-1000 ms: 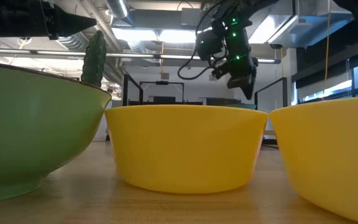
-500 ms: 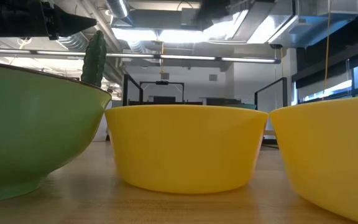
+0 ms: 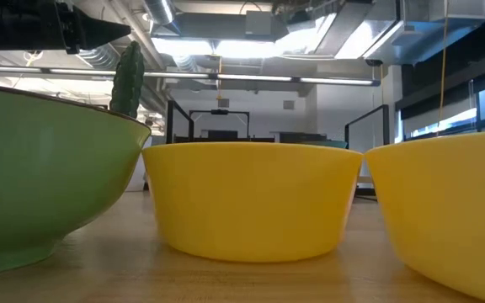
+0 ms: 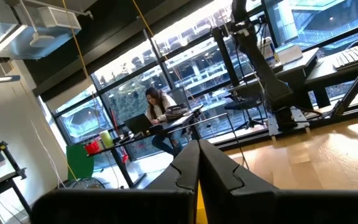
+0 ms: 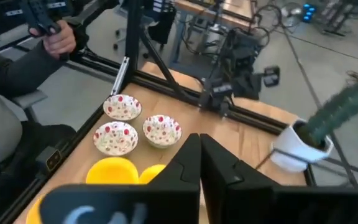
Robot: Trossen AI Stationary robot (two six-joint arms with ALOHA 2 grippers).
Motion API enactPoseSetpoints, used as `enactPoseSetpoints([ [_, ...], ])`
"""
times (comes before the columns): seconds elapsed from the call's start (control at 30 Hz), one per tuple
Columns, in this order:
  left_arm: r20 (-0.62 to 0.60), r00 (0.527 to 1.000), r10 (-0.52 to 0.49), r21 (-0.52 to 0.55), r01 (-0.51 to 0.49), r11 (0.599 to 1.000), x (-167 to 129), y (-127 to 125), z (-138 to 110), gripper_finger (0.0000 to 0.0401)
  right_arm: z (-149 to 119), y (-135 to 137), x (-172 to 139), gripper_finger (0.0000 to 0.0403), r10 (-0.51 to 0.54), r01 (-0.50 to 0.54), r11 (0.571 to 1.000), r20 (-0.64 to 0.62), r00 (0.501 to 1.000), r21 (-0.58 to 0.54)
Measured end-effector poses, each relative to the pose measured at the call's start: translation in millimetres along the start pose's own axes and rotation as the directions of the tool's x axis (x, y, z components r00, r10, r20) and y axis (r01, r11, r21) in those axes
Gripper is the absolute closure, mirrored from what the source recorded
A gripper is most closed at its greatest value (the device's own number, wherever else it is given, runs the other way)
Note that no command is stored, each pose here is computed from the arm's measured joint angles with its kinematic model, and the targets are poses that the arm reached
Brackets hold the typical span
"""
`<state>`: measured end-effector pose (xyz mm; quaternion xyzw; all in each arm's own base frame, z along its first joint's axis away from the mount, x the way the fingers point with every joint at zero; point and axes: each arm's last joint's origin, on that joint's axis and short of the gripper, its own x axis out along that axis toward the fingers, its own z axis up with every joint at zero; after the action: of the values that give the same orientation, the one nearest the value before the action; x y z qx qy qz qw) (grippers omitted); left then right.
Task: Pick & Place Mini bowls
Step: Stack the white red patterned bowl on top of the white red patterned bowl on the shelf
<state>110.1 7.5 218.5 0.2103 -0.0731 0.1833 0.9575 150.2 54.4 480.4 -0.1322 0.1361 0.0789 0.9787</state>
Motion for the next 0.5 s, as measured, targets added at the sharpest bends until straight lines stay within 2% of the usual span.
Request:
enactPoseSetpoints([
  [0.1, 0.0, 1.0, 0.0, 0.0, 0.0, 1.0, 0.0, 0.0, 0.0, 0.0399, -22.9, 11.8, -12.7, 0.0402, -0.04, 0.038, 0.998, 0.022, 0.999, 0.053],
  [0.33, 0.001, 1.0, 0.0, -0.001, 0.0, 1.0, 0.0, 0.0, 0.1, 0.0394, -108.9, 25.6, -21.9, 0.0402, -0.14, 0.128, 0.969, 0.046, 0.989, 0.213],
  [0.4, 0.0, 1.0, 0.0, -0.001, 0.0, 1.0, 0.0, 0.0, 0.0, 0.0394, -130.1, 28.0, -23.7, 0.0402, -0.109, 0.089, 0.973, 0.081, 0.991, 0.213],
  [0.5, 0.0, 1.0, 0.0, 0.0, 0.0, 1.0, 0.0, 0.0, 0.0, 0.0397, -157.2, 34.0, -24.7, 0.0402, -0.002, -0.023, 0.988, 0.162, 0.987, 0.155],
])
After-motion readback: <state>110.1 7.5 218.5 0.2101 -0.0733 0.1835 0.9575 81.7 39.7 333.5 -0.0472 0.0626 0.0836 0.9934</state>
